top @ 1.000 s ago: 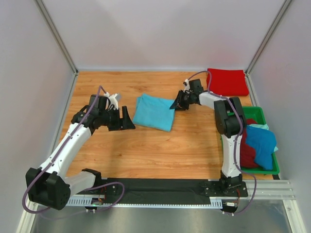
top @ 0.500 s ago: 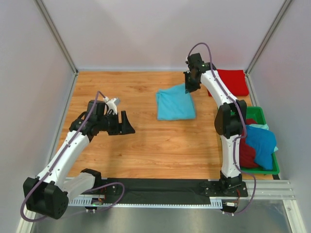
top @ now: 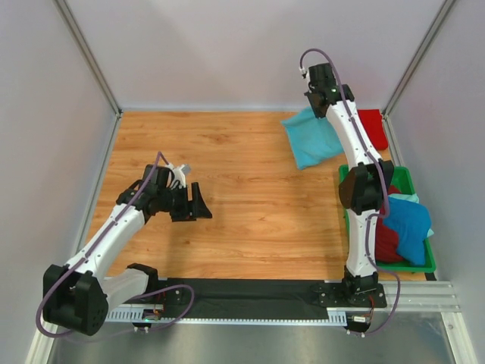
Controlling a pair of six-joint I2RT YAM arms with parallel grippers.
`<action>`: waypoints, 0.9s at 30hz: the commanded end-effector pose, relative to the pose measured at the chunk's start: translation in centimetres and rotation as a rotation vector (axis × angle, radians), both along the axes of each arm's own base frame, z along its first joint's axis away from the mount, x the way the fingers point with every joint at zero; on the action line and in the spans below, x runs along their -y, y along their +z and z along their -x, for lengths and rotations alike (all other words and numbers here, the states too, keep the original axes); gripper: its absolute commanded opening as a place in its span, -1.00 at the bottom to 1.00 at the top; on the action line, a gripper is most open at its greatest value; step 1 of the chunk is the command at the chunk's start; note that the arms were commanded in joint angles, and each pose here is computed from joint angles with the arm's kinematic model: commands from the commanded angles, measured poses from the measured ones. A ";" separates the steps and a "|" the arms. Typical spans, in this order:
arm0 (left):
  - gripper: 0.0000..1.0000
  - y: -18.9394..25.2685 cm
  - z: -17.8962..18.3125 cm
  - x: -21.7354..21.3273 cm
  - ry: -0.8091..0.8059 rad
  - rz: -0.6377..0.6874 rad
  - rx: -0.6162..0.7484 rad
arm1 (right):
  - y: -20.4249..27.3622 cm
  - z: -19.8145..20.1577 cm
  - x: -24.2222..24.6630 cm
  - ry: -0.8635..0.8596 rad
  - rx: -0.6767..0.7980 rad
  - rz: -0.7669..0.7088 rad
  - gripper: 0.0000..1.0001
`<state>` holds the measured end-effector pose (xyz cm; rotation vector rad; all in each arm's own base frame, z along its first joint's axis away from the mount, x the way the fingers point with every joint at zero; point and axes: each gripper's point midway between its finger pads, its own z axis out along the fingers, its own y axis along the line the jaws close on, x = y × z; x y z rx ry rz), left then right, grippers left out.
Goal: Fold and stack the t-shirts
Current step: Neatly place the folded tshirt to the corner
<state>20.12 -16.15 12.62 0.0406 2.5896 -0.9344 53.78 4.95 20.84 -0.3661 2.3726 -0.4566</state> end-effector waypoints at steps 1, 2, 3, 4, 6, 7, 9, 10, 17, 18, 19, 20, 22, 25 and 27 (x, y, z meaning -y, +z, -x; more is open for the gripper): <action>0.53 1.2 -1.5 0.2 0.012 -0.006 0.032 | 6.7 -3.8 3.2 0.020 0.221 0.120 -1.00; 0.53 1.0 -1.5 0.0 0.016 -0.017 0.026 | 6.5 -4.1 3.6 0.026 0.211 0.141 -1.00; 0.53 1.0 -1.5 0.0 0.018 -0.020 0.023 | 7.4 -4.2 3.8 0.032 0.227 0.146 -1.00; 0.53 0.9 -1.6 0.0 0.020 -0.022 0.018 | 7.9 -4.2 4.4 0.037 0.234 0.149 -1.00; 0.52 0.8 -1.8 0.1 0.025 -0.017 0.008 | 8.6 -4.0 4.1 0.090 0.242 0.122 -1.00; 0.52 0.6 -1.9 0.2 0.025 -0.018 0.000 | 9.2 -4.1 4.2 0.096 0.250 0.133 -1.00; 0.51 0.6 -1.9 0.3 0.022 -0.015 -0.004 | 10.1 -4.0 4.1 0.119 0.267 0.119 -1.00; 0.51 0.5 -1.9 0.2 0.021 -0.018 -0.013 | 10.3 -4.0 4.0 0.121 0.276 0.112 -1.00; 0.51 0.9 -1.6 0.1 -0.004 -0.031 -0.008 | 14.2 -1.5 3.2 0.141 0.330 0.035 -1.00; 0.51 0.9 -1.5 0.1 -0.005 -0.032 -0.010 | 14.5 -1.0 3.2 0.135 0.334 0.022 -1.00; 0.51 1.0 -1.5 0.1 -0.007 -0.029 -0.007 | 15.9 -0.1 3.3 0.131 0.358 0.016 -1.00; 0.51 1.1 -1.4 0.1 -0.011 -0.026 -0.005 | 15.7 0.4 3.3 0.129 0.345 0.016 -1.00; 0.51 1.2 -1.3 0.2 -0.012 -0.021 0.000 | 15.8 1.0 3.6 0.125 0.333 0.021 -1.00; 0.51 1.2 -1.2 0.2 -0.011 -0.013 -0.002 | 15.5 1.5 4.1 0.121 0.309 0.047 -1.00; 0.51 1.2 -1.0 0.3 -0.010 -0.006 -0.007 | 15.0 1.6 4.3 0.119 0.290 0.063 -1.00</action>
